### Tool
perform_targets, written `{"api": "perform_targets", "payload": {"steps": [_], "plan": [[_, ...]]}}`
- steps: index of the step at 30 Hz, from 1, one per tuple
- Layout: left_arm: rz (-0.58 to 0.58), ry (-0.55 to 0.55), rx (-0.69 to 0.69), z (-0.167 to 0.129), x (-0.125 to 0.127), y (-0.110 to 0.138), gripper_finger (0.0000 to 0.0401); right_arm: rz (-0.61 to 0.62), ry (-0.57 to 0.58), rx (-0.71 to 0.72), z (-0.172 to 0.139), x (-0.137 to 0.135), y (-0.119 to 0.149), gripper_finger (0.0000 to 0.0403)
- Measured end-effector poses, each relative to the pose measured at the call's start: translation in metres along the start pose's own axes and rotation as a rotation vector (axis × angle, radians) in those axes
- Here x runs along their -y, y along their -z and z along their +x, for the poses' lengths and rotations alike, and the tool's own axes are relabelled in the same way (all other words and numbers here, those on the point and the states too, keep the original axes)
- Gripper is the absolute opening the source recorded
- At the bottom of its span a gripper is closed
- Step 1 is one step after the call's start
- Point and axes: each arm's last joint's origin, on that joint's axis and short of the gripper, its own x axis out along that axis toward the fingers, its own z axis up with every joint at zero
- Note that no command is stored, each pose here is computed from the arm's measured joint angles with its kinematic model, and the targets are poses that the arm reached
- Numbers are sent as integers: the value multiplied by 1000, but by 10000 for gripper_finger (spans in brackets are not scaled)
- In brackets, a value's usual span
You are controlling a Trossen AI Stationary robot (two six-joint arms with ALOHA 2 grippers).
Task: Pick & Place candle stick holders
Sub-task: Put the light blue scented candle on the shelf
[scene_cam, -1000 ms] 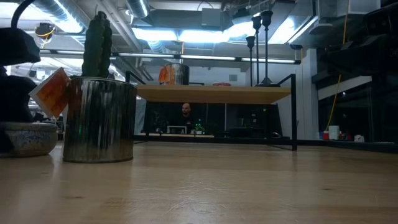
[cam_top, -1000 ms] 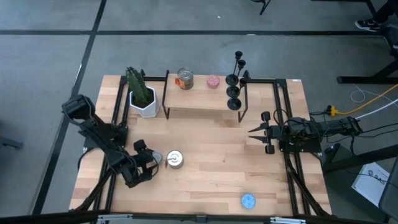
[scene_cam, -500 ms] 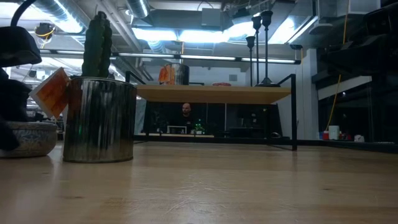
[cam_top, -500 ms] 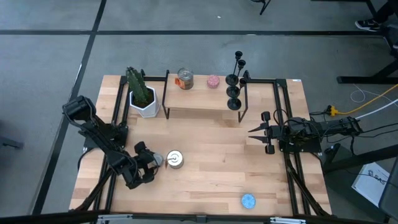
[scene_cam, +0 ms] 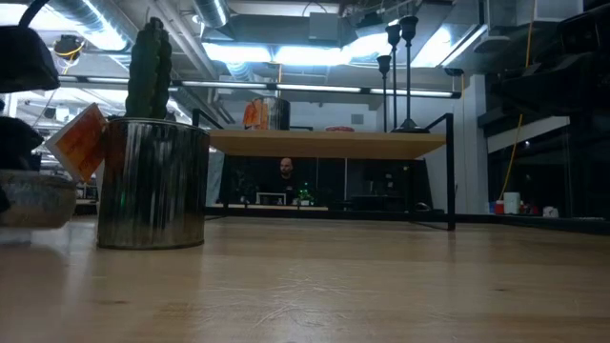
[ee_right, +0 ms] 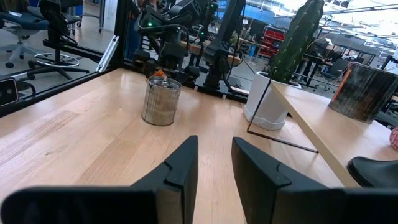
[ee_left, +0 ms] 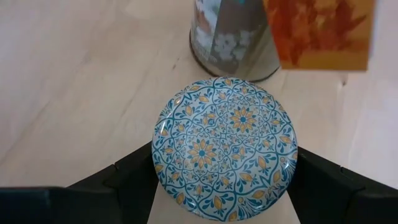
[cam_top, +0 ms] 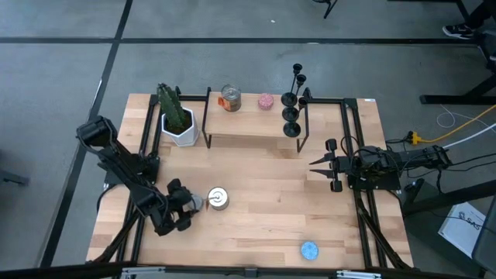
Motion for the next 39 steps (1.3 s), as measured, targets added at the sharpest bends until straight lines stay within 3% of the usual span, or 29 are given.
{"api": "perform_targets", "payload": {"steps": [19, 28, 39], "plan": [[-18, 62, 83, -17, 5, -17, 286, 0, 0, 0, 0, 0, 0, 100], [50, 66, 251, -35, 22, -49, 286, 0, 0, 0, 0, 0, 0, 100], [91, 49, 298, -40, 29, -111, 286, 0, 0, 0, 0, 0, 0, 100]]}}
